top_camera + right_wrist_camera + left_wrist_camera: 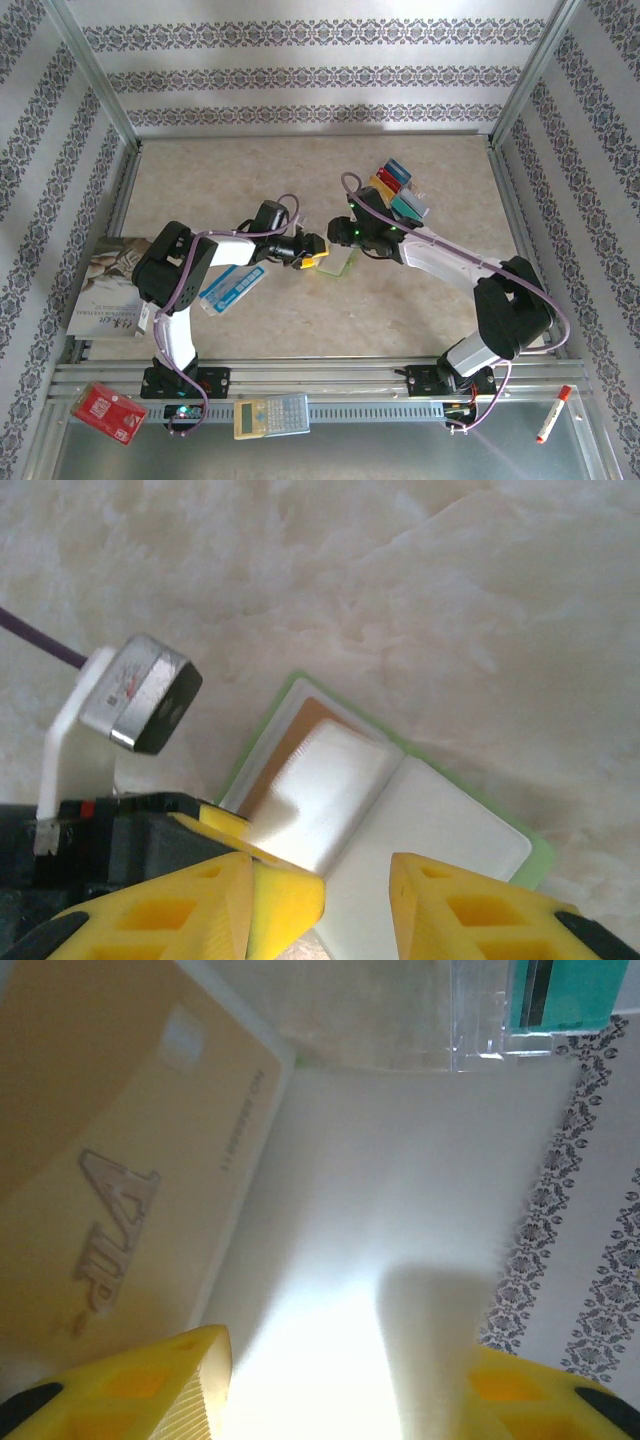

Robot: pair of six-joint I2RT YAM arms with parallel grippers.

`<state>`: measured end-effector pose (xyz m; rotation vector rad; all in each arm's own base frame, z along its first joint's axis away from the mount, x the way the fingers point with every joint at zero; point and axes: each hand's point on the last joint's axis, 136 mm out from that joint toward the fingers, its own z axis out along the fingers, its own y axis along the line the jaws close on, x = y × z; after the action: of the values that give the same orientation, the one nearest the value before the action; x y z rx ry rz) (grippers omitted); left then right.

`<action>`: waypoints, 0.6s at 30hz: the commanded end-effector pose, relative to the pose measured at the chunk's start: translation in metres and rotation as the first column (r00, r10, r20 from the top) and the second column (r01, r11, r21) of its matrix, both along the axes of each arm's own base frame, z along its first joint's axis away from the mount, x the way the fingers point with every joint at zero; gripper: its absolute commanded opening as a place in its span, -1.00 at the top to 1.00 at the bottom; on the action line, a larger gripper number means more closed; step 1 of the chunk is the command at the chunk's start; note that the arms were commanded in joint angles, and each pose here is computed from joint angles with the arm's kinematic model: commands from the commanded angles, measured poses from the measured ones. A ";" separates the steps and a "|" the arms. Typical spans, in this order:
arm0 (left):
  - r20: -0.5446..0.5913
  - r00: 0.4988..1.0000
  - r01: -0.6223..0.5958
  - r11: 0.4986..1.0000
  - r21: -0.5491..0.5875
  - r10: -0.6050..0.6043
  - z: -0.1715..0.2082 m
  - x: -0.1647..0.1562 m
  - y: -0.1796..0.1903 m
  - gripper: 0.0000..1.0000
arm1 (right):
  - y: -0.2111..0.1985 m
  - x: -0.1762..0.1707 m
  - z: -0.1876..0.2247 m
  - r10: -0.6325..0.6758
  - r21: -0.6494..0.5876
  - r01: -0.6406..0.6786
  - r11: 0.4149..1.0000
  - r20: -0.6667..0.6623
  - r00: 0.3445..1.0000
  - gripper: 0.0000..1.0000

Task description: Take the credit cards out of the card holder

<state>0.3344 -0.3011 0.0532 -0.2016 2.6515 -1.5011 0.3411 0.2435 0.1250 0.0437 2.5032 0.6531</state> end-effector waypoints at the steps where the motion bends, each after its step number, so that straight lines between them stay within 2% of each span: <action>1: 0.073 0.997 0.022 1.000 -0.005 -0.022 0.018 0.005 -0.010 0.00 | -0.006 0.006 0.010 -0.046 0.033 0.045 0.998 0.031 0.998 0.16; 6: 0.088 0.994 0.054 0.998 0.039 -0.057 0.021 -0.001 -0.019 -0.02 | -0.011 0.007 0.009 -0.067 0.048 0.066 0.997 0.022 0.997 0.16; 18: 0.078 0.994 0.074 0.996 0.053 -0.078 0.007 0.000 -0.039 0.00 | -0.022 0.009 -0.007 -0.130 0.063 0.134 0.989 -0.052 0.990 0.25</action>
<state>0.3338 -0.3340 0.0630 -0.0627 2.6492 -1.4531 0.3515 0.2277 0.1255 0.2008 2.4845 0.6848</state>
